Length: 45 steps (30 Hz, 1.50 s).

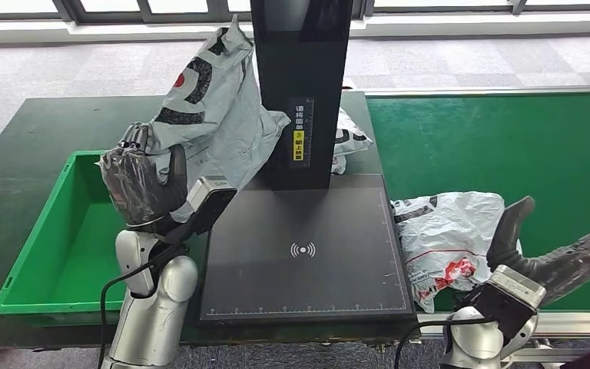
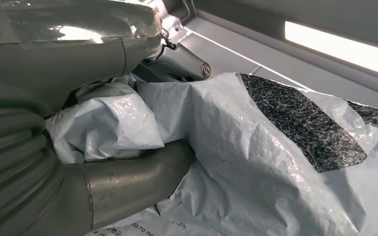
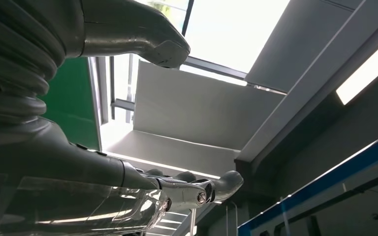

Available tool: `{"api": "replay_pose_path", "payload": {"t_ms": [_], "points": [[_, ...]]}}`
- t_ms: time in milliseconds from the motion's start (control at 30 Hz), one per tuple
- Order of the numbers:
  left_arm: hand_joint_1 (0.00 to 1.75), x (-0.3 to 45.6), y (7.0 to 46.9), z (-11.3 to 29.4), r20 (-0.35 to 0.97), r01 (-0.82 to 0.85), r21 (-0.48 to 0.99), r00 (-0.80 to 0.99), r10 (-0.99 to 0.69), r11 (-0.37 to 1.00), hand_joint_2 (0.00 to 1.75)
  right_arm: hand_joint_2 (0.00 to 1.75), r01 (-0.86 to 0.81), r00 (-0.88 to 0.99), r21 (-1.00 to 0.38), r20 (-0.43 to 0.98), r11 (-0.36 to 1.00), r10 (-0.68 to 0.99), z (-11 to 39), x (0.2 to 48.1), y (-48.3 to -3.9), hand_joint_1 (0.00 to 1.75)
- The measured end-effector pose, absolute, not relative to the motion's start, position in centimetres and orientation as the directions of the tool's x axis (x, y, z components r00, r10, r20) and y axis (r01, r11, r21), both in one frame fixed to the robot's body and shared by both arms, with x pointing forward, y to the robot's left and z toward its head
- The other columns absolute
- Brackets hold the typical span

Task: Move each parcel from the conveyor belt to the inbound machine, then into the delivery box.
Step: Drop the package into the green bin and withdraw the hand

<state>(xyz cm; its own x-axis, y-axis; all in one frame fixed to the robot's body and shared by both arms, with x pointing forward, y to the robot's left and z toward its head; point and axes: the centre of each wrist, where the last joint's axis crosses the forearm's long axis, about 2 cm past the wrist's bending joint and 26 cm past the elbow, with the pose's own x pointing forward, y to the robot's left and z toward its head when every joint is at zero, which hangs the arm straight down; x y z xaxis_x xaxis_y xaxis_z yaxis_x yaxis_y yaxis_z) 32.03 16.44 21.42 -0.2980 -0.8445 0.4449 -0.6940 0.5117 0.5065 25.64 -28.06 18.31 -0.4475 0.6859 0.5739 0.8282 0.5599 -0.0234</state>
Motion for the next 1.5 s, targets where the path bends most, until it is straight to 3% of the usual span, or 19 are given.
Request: {"api": "replay_pose_path", "payload": {"t_ms": [200,500,1267,1300,1400,1433,1500], "points": [[1.75,31.7,18.7,21.7,0.487,-0.737,0.468,-0.246,-0.838,0.488,1.75,1.75,0.830,-0.446,-0.021,0.574,0.557,0.687,18.3,25.6,-28.2,0.00],[1.75,30.9,24.5,18.8,0.543,-0.779,0.483,-0.090,-0.835,0.399,1.75,1.75,0.833,-0.441,-0.022,0.578,0.553,0.686,18.2,25.4,-28.3,0.00],[1.75,31.7,25.4,15.2,0.543,-0.696,0.646,0.131,-0.829,0.313,1.75,1.75,0.833,-0.439,-0.026,0.575,0.552,0.690,18.2,25.3,-28.3,0.00],[1.53,31.7,25.3,15.1,0.544,-0.691,0.651,0.137,-0.828,0.313,1.75,1.75,0.833,-0.439,-0.026,0.575,0.552,0.690,18.2,25.3,-28.3,0.00],[0.22,31.9,24.9,14.6,0.538,-0.667,0.680,0.169,-0.826,0.306,1.75,1.75,0.833,-0.439,-0.027,0.575,0.552,0.690,18.2,25.3,-28.3,0.00],[0.00,32.0,24.7,14.4,0.534,-0.657,0.690,0.180,-0.826,0.303,1.75,1.75,0.833,-0.439,-0.027,0.575,0.552,0.691,18.2,25.3,-28.3,0.00],[0.00,32.3,24.4,14.0,0.532,-0.635,0.711,0.206,-0.821,0.301,1.75,1.75,0.833,-0.438,-0.028,0.574,0.552,0.691,18.2,25.3,-28.3,0.00]]}}
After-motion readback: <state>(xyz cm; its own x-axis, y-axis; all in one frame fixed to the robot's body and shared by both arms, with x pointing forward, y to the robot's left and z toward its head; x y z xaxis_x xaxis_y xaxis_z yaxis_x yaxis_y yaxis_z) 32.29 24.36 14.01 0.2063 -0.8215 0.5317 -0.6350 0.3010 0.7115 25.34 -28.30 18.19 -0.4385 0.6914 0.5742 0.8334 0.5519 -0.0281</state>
